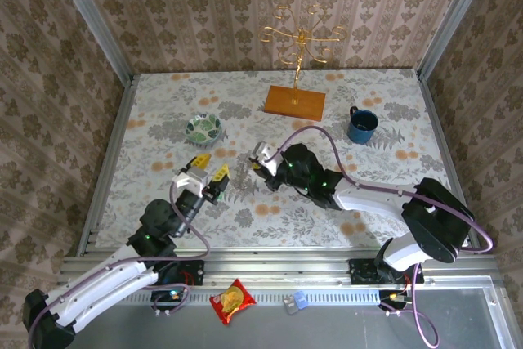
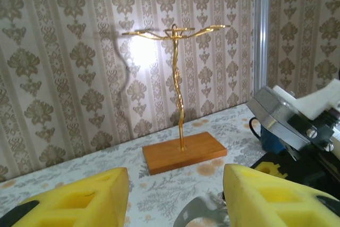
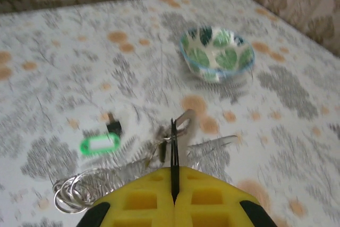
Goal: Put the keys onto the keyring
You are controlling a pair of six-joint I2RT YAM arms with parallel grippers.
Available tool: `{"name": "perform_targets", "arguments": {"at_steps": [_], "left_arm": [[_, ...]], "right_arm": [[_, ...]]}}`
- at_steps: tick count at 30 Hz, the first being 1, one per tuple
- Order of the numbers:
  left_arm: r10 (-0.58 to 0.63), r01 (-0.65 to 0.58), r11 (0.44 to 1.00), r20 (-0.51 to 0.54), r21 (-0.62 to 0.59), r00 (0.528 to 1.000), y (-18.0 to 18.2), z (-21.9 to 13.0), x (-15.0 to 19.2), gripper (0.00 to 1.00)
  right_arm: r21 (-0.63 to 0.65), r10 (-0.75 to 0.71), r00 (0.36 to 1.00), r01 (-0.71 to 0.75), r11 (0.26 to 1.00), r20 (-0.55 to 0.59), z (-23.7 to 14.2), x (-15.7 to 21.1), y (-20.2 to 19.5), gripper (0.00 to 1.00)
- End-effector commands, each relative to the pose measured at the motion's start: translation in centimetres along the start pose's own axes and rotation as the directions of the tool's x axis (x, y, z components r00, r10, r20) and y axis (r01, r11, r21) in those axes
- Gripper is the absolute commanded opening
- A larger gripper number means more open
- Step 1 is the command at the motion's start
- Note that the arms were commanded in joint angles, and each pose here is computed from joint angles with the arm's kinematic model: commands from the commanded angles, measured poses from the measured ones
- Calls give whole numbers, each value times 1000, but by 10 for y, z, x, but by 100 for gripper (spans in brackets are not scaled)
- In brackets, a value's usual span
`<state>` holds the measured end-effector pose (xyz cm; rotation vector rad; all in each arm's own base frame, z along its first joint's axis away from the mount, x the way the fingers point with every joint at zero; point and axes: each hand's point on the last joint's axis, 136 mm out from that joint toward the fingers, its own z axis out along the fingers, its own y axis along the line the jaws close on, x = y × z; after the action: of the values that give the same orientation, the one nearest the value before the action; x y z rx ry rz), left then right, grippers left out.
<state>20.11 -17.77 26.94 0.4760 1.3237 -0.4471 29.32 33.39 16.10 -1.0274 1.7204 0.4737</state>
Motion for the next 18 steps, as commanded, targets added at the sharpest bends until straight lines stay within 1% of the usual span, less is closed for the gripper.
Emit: {"name": "perform_targets", "arguments": {"at_steps": [1,3,5,6,8,13,18], "left_arm": [[-25,24,999,-22,-47,999,9,-1,10,51],[-30,29,998,-28,-64,999,12,-1,12,51],[-31,28,996,-40,-88,999,16,0,15,51],[-31,26,995,-46,-94,998,16,1,16,51],[-36,31,995,-53,-99,998,17,2,19,51],[-51,43,993,-66,-107,997,17,6,23,51],[-45,35,994,-91,-107,995,15,12,25,51]], "right_arm": [[53,-38,993,44,998,-110,-14,31,-13,0],[32,-135,964,146,989,-231,-24,56,-13,0],[-20,-213,921,219,976,-327,-32,80,-11,0],[-24,-245,907,252,967,-343,-40,80,-14,0],[-54,-290,864,295,954,-411,-49,96,-14,0],[-94,-335,771,341,935,-541,-65,127,-19,0],[-104,-353,690,376,921,-631,-75,142,-28,0]]}}
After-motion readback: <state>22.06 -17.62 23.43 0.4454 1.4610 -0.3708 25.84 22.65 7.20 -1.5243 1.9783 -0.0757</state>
